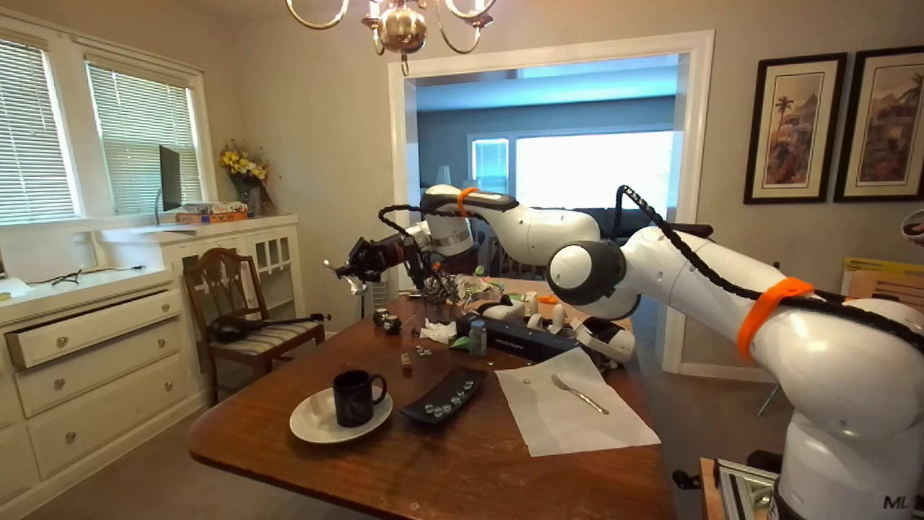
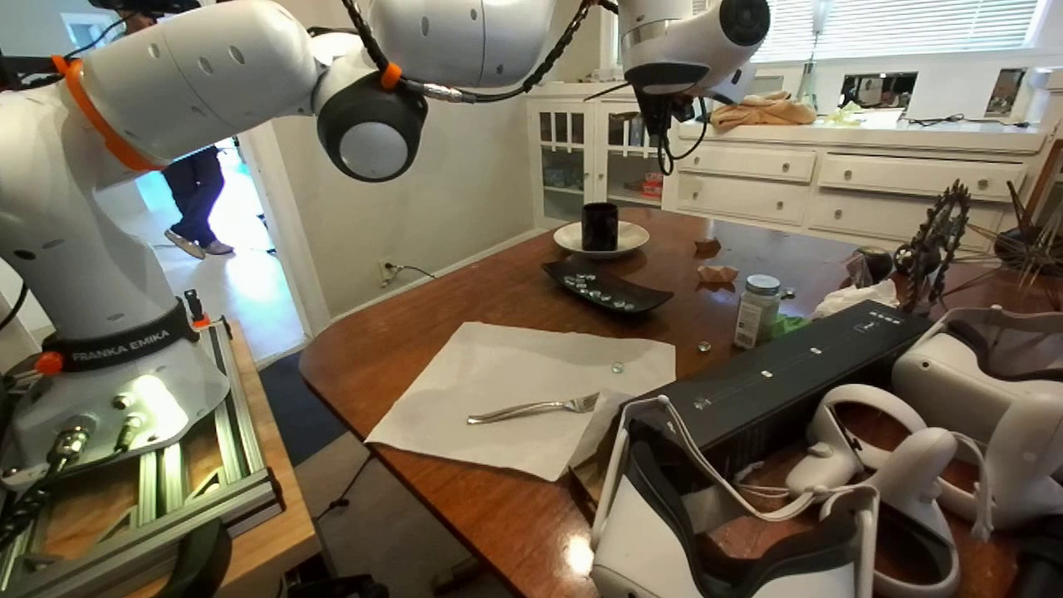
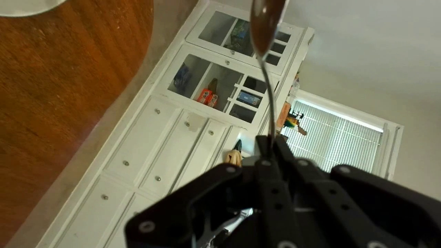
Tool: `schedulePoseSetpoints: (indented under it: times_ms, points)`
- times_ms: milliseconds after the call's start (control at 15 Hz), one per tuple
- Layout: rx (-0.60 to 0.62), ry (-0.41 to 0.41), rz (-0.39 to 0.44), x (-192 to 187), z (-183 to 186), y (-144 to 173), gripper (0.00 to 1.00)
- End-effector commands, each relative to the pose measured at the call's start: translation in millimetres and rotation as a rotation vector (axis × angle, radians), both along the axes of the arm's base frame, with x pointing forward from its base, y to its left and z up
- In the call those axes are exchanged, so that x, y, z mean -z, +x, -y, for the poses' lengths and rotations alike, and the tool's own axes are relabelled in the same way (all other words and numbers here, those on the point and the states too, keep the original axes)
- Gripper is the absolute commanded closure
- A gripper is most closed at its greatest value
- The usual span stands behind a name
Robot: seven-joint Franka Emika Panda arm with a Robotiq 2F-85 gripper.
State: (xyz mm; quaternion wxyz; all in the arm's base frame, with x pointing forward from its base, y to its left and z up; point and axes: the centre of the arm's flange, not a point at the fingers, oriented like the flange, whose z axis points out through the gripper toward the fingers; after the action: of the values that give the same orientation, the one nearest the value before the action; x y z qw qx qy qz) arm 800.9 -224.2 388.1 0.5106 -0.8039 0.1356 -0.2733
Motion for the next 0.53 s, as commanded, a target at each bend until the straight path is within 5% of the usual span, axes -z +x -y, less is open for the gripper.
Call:
schedulePoseSetpoints:
  times_ms: [0,467]
  points:
    - [-0.021,0.048,-0.164,28.5,-1.0,-54.1,0.99]
    - [-0.043,0.042,-0.405,61.7,8.9,-67.9,0.99]
